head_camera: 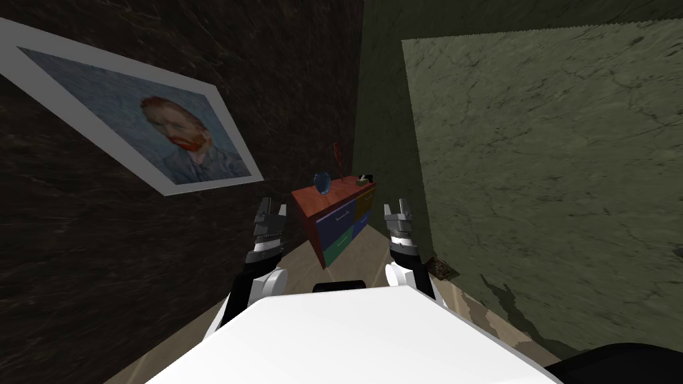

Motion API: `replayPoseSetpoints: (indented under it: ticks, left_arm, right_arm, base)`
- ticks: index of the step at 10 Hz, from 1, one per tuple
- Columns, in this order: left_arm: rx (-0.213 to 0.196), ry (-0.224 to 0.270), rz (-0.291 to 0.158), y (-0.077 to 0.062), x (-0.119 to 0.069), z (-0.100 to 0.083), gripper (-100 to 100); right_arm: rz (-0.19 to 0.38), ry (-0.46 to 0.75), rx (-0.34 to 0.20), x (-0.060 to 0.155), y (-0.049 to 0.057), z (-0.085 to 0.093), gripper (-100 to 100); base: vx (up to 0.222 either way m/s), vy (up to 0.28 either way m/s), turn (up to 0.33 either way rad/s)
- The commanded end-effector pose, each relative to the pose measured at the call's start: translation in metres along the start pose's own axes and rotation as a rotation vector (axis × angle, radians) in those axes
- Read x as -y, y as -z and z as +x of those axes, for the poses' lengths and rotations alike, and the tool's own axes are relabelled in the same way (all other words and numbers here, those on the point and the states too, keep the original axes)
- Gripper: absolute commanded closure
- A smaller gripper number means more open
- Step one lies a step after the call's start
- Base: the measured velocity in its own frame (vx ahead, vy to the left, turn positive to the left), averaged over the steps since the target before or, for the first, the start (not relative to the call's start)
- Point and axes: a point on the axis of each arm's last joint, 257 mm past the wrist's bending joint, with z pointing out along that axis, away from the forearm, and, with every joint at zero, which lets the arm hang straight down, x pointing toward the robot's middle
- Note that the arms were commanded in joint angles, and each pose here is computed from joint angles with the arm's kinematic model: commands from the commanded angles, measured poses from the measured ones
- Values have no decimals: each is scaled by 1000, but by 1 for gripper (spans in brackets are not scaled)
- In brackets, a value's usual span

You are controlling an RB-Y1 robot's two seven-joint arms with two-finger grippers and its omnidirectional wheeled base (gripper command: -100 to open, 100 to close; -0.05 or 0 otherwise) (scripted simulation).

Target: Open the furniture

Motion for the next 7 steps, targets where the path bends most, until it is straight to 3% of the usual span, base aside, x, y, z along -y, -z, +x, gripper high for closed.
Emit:
replayPoseSetpoints:
  ticks: [1, 7]
  left_arm:
    - [0, 0, 0, 0, 0, 0, 0]
    - [0, 0, 0, 0, 0, 0, 0]
  right_arm:
    - [0, 0, 0, 0, 0, 0, 0]
    - [0, 0, 0, 0, 0, 0, 0]
  base:
    - [0, 0, 0]
    - [0, 0, 0]
